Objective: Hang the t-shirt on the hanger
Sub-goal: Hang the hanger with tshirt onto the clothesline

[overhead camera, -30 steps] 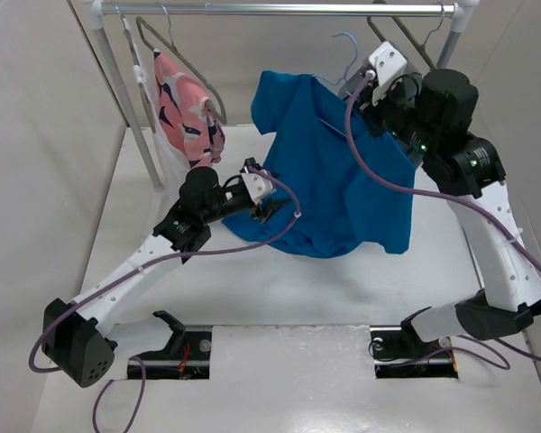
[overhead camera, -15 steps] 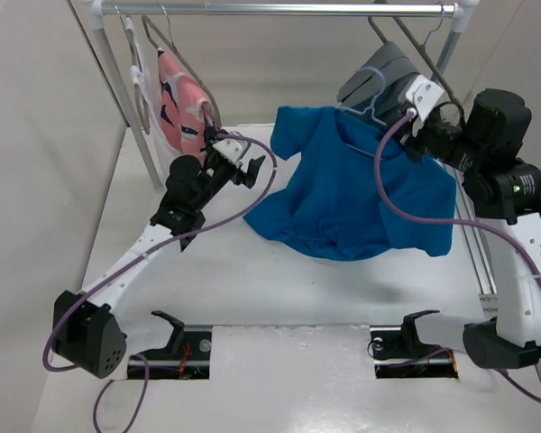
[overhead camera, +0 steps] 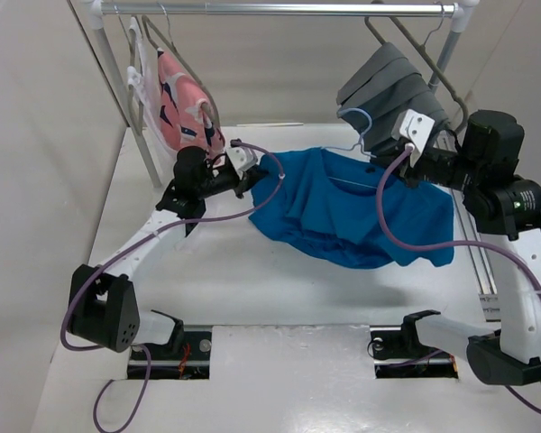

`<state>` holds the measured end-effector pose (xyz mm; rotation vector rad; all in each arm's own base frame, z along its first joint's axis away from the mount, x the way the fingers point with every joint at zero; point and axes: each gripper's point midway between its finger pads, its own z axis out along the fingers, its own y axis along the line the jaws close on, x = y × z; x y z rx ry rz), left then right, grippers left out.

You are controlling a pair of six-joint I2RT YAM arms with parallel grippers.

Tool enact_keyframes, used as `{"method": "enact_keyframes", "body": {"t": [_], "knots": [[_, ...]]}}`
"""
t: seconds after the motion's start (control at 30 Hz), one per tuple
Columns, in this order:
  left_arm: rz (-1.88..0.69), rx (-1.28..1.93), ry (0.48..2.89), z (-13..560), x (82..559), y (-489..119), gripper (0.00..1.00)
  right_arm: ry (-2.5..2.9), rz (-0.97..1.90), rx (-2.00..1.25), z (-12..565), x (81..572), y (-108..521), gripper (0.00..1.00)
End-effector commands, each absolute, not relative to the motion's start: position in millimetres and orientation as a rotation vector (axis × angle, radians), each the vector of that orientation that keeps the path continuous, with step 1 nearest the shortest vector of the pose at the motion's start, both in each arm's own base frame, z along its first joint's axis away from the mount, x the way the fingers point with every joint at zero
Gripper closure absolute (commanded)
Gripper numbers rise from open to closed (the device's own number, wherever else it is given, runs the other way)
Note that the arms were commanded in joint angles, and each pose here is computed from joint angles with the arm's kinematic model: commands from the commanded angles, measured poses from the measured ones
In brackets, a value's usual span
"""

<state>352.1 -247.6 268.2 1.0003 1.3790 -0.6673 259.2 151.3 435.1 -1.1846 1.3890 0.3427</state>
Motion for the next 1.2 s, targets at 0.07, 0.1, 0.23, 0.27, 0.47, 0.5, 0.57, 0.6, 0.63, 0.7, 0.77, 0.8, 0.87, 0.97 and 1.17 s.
{"method": "enact_keyframes", "body": {"t": [0.07, 0.1, 0.23, 0.27, 0.47, 0.5, 0.57, 0.6, 0.63, 0.7, 0.77, 0.8, 0.87, 0.97, 1.17], "knots": [[-0.765, 1.06, 1.342, 283, 333, -250, 1.0, 1.344, 0.297, -1.186, 451, 252, 147, 1.0], [-0.715, 1.019, 1.359, 285, 342, -240, 1.0, 1.344, 0.271, -1.188, 454, 252, 144, 1.0], [-0.683, 0.904, 1.458, 274, 365, -206, 1.0, 1.4, 0.169, -1.166, 462, 252, 127, 1.0], [-0.654, 0.913, 1.471, 269, 367, -203, 1.0, 1.42, 0.163, -1.163, 461, 247, 124, 1.0], [-0.58, 0.947, 1.533, 246, 369, -194, 1.0, 1.377, 0.189, -1.185, 473, 241, 130, 1.0], [-0.583, 0.959, 1.523, 247, 368, -195, 1.0, 1.381, 0.206, -1.193, 470, 244, 132, 1.0], [-0.618, 1.02, 1.468, 254, 356, -201, 1.0, 1.356, 0.218, -1.2, 473, 248, 136, 1.0], [-0.641, 1.038, 1.455, 255, 351, -206, 0.96, 1.313, 0.238, -1.199, 481, 247, 141, 1.0], [-0.647, 1.046, 1.435, 260, 347, -207, 0.72, 1.319, 0.269, -1.19, 479, 251, 145, 1.0], [-0.667, 1.038, 1.396, 274, 345, -210, 0.52, 1.309, 0.291, -1.164, 483, 258, 149, 1.0], [-0.686, 1.028, 1.39, 280, 344, -214, 0.38, 1.283, 0.263, -1.095, 502, 268, 147, 1.0], [-0.682, 1.028, 1.381, 283, 342, -214, 0.26, 1.281, 0.247, -1.067, 509, 275, 146, 1.0], [-0.688, 1.028, 1.394, 281, 341, -214, 0.14, 1.274, 0.178, -0.972, 532, 290, 136, 1.0], [-0.68, 1.021, 1.406, 283, 338, -211, 0.0, 1.309, 0.068, -0.855, 549, 313, 117, 1.0], [-0.627, 1.0, 1.416, 277, 325, -204, 0.0, 1.285, -0.017, -0.619, 582, 345, 95, 1.0]]}}
